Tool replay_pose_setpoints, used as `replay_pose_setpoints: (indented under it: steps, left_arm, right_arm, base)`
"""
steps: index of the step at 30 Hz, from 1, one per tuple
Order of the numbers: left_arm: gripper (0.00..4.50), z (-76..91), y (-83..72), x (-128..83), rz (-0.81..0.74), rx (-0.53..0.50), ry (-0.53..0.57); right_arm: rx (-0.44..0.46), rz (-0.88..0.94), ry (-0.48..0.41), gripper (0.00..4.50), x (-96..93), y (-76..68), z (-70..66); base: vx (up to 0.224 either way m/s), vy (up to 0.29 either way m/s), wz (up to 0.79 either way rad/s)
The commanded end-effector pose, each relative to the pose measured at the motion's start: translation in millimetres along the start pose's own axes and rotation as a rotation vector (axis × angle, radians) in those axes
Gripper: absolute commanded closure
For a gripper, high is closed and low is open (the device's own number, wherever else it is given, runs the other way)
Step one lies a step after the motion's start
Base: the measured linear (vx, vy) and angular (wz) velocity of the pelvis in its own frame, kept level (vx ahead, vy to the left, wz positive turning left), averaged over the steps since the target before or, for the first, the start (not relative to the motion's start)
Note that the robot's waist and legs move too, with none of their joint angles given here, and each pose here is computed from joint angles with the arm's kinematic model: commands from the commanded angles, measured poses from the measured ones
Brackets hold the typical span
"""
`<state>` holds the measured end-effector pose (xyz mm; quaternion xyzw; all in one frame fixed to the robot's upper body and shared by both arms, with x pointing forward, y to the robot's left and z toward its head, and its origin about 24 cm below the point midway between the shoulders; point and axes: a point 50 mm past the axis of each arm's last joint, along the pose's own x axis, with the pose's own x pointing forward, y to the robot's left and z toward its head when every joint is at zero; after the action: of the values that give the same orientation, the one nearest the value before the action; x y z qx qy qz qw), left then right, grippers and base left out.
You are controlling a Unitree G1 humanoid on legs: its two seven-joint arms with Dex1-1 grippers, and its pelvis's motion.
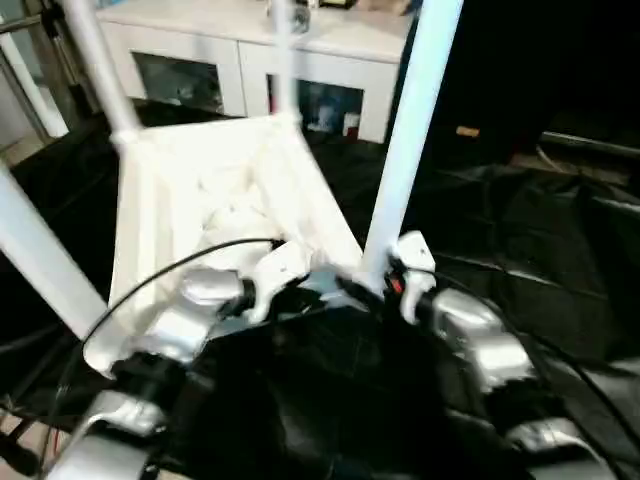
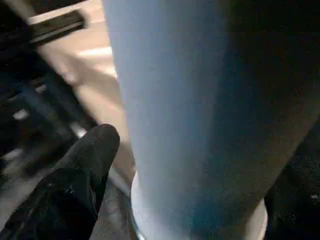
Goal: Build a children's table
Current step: Rotate leg to tighten
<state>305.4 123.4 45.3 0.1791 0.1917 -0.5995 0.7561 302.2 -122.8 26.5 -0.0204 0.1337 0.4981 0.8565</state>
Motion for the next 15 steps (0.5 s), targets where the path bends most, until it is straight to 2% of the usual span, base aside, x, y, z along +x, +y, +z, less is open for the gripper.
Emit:
replay_pose_setpoints:
  steps: [1,6,10,11,14,15]
  left_arm:
    - [4.5,9.1,-16.7,19,-0.135,0.024,-0.078]
    - [4.5,2.8,-18.3,3,-0.229,0.015,-0.058]
    - [4.5,-1.4,-18.2,-7,-0.278,0.006,-0.036]
    - [4.5,-2.3,-18.2,-10,-0.291,-0.002,-0.028]
    - [4.5,-3.7,-17.4,-15,-0.306,-0.01,-0.015]
    - [4.5,-4.1,-17.3,-15,-0.309,-0.011,-0.013]
  right_arm:
    - [-0.01,0.231,0.014,0.59,17.2,27.1,0.9]
    - [-0.05,0.324,0.065,0.59,0.5,23.4,0.0]
    - [-0.037,0.376,0.087,0.59,-8.1,22.0,0.4]
    - [-0.034,0.385,0.093,0.84,-9.2,22.1,0.3]
    - [-0.02,0.404,0.101,0.92,-11.0,22.5,-0.1]
    - [-0.013,0.409,0.095,1.11,-11.5,22.7,0.2]
  base:
    - [0.0,0.0,0.0]
    - [0.0,0.0,0.0]
    - [0.0,0.0,0.0]
    - [0.0,0.0,0.0]
    - [0.0,0.0,0.0]
    - [0.0,0.0,0.0]
